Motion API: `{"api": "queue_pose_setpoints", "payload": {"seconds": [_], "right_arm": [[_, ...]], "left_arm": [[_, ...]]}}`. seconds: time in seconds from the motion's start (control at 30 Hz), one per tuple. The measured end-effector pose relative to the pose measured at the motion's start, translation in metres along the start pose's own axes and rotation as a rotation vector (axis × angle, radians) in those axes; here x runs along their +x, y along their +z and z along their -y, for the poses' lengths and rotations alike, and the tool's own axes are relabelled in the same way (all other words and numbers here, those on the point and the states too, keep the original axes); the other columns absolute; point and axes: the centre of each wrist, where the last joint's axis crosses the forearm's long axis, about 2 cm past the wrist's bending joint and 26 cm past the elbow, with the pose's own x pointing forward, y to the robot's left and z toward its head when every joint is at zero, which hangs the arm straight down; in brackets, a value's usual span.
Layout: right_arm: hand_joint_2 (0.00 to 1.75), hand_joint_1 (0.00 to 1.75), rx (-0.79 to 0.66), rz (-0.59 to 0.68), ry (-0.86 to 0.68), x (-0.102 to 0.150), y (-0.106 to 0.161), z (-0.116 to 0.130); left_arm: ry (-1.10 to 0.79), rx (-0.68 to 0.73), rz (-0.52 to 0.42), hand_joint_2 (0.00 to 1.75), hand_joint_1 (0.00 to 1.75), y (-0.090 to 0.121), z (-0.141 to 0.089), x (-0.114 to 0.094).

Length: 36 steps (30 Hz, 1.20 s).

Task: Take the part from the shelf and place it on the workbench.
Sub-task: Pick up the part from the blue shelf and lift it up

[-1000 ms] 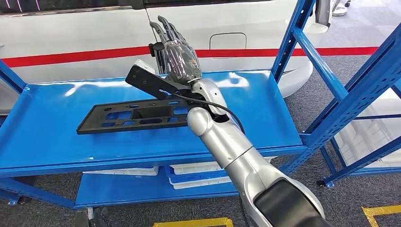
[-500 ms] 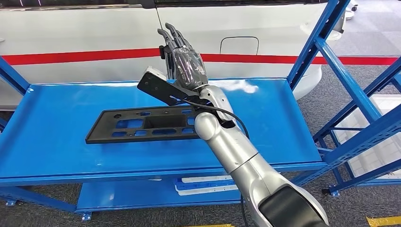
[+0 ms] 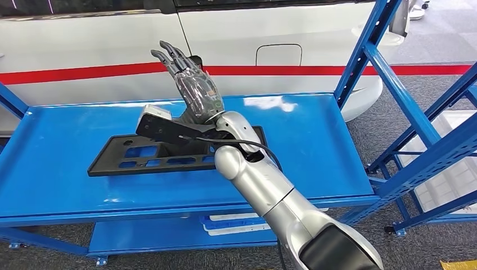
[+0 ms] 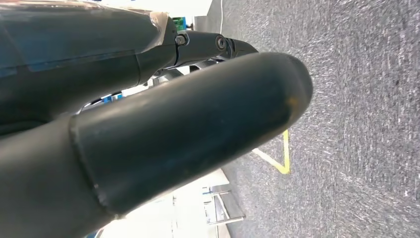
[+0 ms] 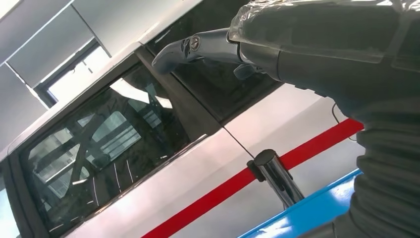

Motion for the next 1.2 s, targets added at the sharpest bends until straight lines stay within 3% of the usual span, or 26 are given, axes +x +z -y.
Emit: {"api": "queue_pose_setpoints", "payload": {"seconds": [0.37,0.67,0.87,1.2], "right_arm": [[1.75,0.00,0.060,0.052,0.043,0.006,0.006,-0.015],[1.75,0.00,0.368,0.220,0.187,0.051,0.063,-0.106],[1.75,0.00,0.472,0.149,0.242,0.049,0.087,-0.134],[1.75,0.00,0.494,0.015,0.310,0.024,0.101,-0.143]], "left_arm": [[0.000,-0.003,-0.016,0.00,0.00,-0.001,0.004,-0.003],[0.034,0.118,0.024,0.00,0.00,0.005,0.006,0.002],[0.023,0.137,0.059,0.00,0.00,0.008,0.010,0.006],[-0.009,0.154,0.092,0.00,0.00,0.009,0.009,0.008]]}}
